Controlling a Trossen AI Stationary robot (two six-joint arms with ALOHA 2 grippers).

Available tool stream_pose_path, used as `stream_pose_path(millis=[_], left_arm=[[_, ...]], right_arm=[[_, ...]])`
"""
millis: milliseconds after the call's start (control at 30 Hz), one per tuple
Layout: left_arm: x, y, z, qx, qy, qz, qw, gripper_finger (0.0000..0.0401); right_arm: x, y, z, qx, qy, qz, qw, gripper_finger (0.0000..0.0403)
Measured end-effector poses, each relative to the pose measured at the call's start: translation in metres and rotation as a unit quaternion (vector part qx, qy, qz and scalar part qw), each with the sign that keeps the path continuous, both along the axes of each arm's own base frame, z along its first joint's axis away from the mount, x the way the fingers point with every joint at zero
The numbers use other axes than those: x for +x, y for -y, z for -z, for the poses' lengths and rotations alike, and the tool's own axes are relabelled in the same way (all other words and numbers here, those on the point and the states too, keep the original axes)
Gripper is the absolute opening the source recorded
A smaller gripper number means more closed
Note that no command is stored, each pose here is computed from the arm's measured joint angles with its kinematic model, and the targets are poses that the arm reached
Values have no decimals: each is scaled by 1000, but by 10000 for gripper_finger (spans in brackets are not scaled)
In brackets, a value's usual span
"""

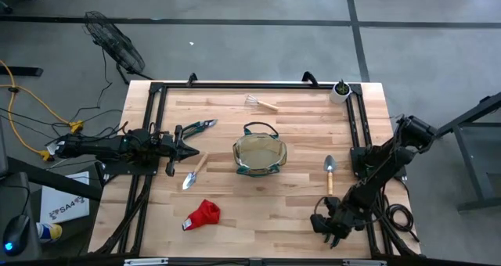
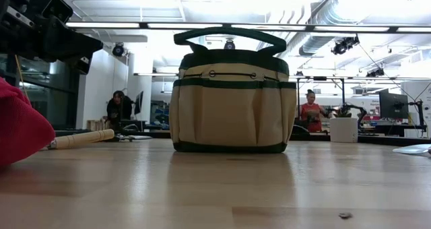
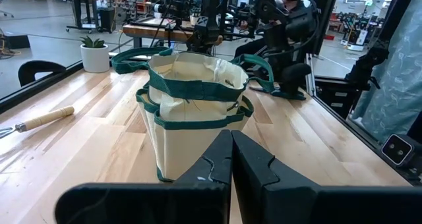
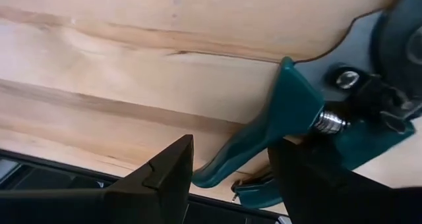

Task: Pick & Place Garden tools in Gardening bag
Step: Put the right green shear scissors into the light brown gardening bag

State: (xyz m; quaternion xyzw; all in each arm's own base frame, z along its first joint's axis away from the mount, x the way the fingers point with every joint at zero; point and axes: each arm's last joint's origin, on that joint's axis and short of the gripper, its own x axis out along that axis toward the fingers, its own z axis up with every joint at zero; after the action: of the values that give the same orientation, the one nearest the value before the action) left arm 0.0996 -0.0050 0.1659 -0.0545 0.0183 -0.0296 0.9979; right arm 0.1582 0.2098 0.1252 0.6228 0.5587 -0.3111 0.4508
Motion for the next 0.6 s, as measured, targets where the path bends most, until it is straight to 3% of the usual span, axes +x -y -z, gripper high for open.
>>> stream_pose_path(millis=[167,600], left_arm=[[0,0,0,0,0,0,1000,0],[0,0,0,0,0,0,1000,0]], right_arm=[[-3,3,1,-12,-20,-3,1000,174],[-5,4,3,-19,-27,-21,999,37]])
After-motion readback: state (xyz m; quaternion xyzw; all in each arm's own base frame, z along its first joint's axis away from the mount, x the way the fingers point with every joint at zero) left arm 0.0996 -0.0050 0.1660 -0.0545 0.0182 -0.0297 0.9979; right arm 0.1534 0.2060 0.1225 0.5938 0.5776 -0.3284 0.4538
